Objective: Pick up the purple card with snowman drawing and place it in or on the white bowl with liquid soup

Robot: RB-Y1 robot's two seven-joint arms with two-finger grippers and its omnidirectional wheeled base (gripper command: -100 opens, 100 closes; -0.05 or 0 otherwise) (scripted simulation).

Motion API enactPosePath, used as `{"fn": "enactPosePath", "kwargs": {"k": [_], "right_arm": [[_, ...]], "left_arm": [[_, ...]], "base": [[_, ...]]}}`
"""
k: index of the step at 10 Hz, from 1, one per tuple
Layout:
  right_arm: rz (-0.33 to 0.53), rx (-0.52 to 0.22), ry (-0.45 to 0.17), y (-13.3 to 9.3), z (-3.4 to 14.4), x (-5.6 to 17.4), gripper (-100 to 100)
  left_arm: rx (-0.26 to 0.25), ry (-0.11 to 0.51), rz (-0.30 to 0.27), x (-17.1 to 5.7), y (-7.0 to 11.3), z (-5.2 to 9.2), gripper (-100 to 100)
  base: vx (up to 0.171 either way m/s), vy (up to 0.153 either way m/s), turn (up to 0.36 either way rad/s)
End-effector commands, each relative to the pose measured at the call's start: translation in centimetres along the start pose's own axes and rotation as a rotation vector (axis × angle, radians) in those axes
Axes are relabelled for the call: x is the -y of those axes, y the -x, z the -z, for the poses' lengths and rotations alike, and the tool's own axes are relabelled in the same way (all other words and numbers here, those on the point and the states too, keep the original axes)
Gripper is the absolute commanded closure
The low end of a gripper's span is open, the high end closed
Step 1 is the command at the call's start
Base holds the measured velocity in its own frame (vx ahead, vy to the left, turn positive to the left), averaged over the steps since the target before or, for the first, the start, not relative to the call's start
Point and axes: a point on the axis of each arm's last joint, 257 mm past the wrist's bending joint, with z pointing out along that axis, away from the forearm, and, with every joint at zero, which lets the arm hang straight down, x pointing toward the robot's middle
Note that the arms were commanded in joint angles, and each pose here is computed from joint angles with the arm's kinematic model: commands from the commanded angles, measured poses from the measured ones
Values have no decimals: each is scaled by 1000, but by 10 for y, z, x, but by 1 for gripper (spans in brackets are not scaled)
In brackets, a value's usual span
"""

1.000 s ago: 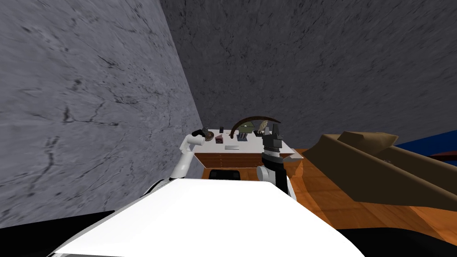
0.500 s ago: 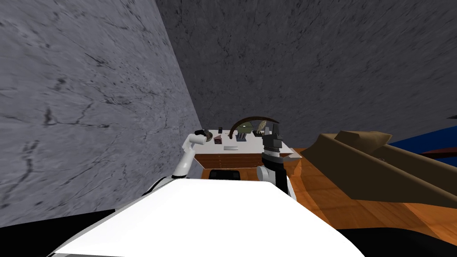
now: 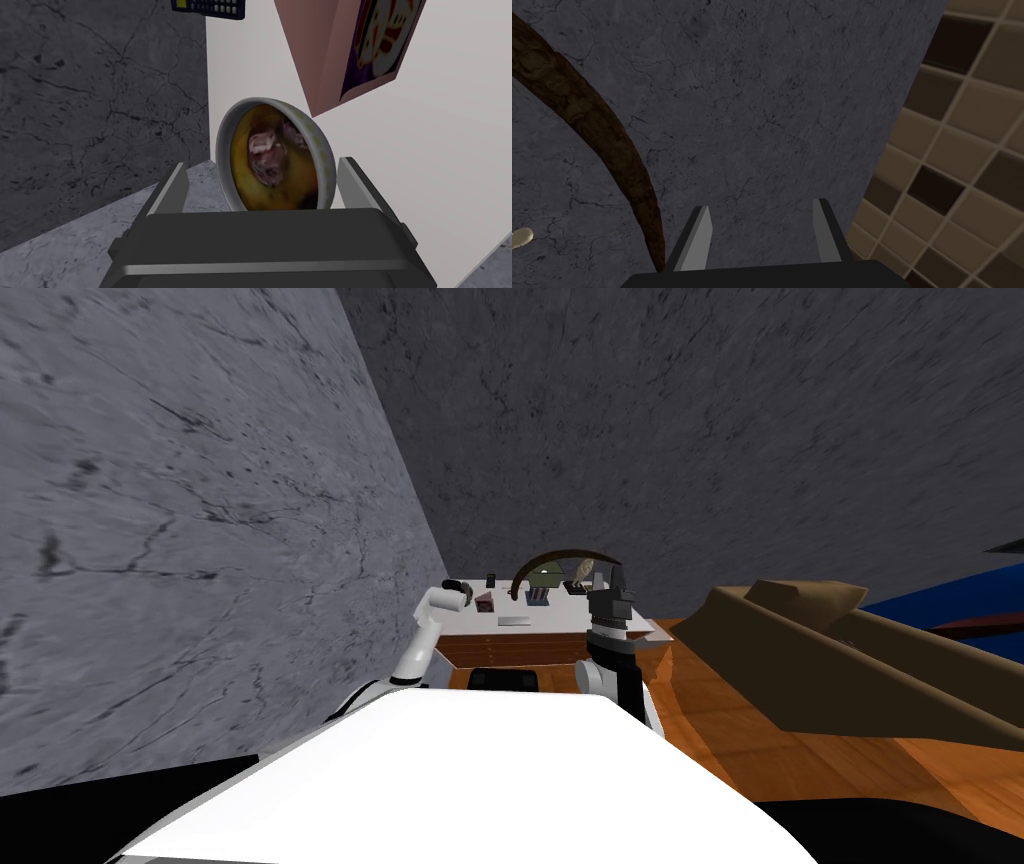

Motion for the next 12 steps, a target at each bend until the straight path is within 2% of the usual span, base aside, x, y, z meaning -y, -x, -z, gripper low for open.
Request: {"fn": "enactPosePath", "kwargs": {"k": [1, 5, 6, 7, 8, 9, 10, 11, 12], "right_arm": [[0, 0, 0, 0, 0, 0, 0], [0, 0, 0, 0, 0, 0, 0], [0, 0, 0, 0, 0, 0, 0], [0, 0, 0, 0, 0, 0, 0], [0, 0, 0, 0, 0, 0, 0], [0, 0, 0, 0, 0, 0, 0], [0, 0, 0, 0, 0, 0, 0], [0, 0, 0, 0, 0, 0, 0], [0, 0, 0, 0, 0, 0, 0]], "left_arm": [[13, 52, 5, -15, -2, -2, -100], [18, 149, 19, -42, -16, -3, -100], [18, 129, 16, -37, -12, -1, -100], [19, 135, 17, -39, -12, -1, 0], [30, 135, 20, -35, -1, -10, -100], [34, 112, 26, -21, 8, -13, -100], [40, 131, 25, -28, 10, -17, -100], [46, 119, 32, -18, 20, -22, -100], [52, 136, 32, -25, 22, -26, -100]], "base": [[27, -47, -31], [31, -38, -24], [16, -17, -5], [0, 0, 0], [-31, -14, -114], [-65, -31, -155], [-54, -32, -33], [-59, -40, -79], [-46, -27, -48]]}}
